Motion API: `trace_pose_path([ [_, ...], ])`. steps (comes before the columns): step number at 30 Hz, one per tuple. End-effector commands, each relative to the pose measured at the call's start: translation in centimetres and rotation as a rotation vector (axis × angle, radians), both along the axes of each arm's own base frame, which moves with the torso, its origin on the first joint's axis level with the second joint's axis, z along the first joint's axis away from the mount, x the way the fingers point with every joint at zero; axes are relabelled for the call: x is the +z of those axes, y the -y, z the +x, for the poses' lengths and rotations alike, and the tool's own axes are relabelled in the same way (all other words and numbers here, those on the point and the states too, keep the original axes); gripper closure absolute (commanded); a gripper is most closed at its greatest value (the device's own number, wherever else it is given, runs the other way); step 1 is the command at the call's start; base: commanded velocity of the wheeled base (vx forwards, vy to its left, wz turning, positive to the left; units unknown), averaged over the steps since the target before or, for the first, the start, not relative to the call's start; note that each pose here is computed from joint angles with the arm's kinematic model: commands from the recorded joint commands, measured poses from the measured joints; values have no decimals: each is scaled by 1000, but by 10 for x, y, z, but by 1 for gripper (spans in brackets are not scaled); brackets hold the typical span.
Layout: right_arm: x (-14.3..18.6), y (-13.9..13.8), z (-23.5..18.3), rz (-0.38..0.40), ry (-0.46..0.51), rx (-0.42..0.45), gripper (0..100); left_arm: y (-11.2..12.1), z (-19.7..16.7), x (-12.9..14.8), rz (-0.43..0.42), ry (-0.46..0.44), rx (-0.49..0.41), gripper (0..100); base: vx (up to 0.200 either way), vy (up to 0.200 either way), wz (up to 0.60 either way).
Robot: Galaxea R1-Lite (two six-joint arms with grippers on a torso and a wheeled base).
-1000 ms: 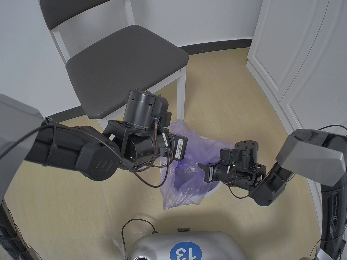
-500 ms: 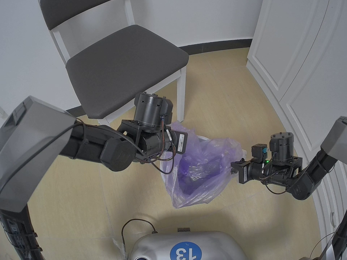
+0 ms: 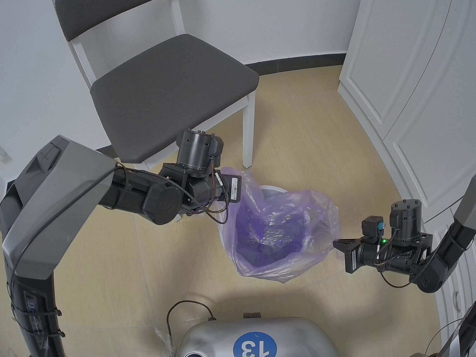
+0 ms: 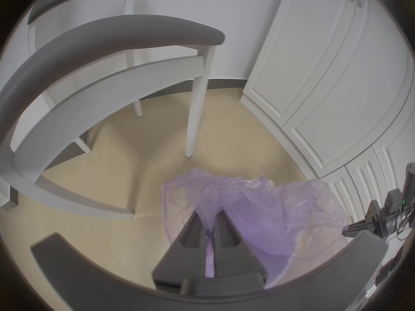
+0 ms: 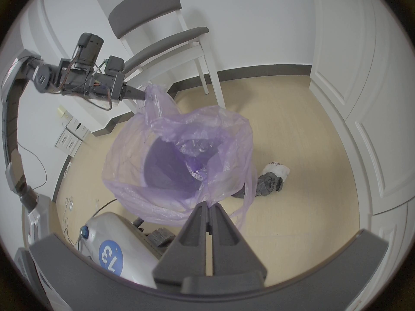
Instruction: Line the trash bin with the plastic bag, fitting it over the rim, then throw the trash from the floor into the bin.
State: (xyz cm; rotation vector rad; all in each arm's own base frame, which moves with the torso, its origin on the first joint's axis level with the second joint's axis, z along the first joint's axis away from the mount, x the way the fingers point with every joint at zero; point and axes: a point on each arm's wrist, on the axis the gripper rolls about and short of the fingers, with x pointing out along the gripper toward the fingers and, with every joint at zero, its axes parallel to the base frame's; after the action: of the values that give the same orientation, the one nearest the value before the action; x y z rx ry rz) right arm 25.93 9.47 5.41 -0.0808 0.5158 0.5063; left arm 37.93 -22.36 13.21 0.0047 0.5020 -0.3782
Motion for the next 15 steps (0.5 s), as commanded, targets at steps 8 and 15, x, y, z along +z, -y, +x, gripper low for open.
trace_pose_path([
  [8, -47, 3, -19, -90, -93, 49, 100, -23, -20, -25, -91, 22, 24, 100, 0, 0, 0],
  [15, -85, 5, -25, -135, -42, 87, 100, -32, -28, -41, -134, 64, 5, 100, 0, 0, 0],
])
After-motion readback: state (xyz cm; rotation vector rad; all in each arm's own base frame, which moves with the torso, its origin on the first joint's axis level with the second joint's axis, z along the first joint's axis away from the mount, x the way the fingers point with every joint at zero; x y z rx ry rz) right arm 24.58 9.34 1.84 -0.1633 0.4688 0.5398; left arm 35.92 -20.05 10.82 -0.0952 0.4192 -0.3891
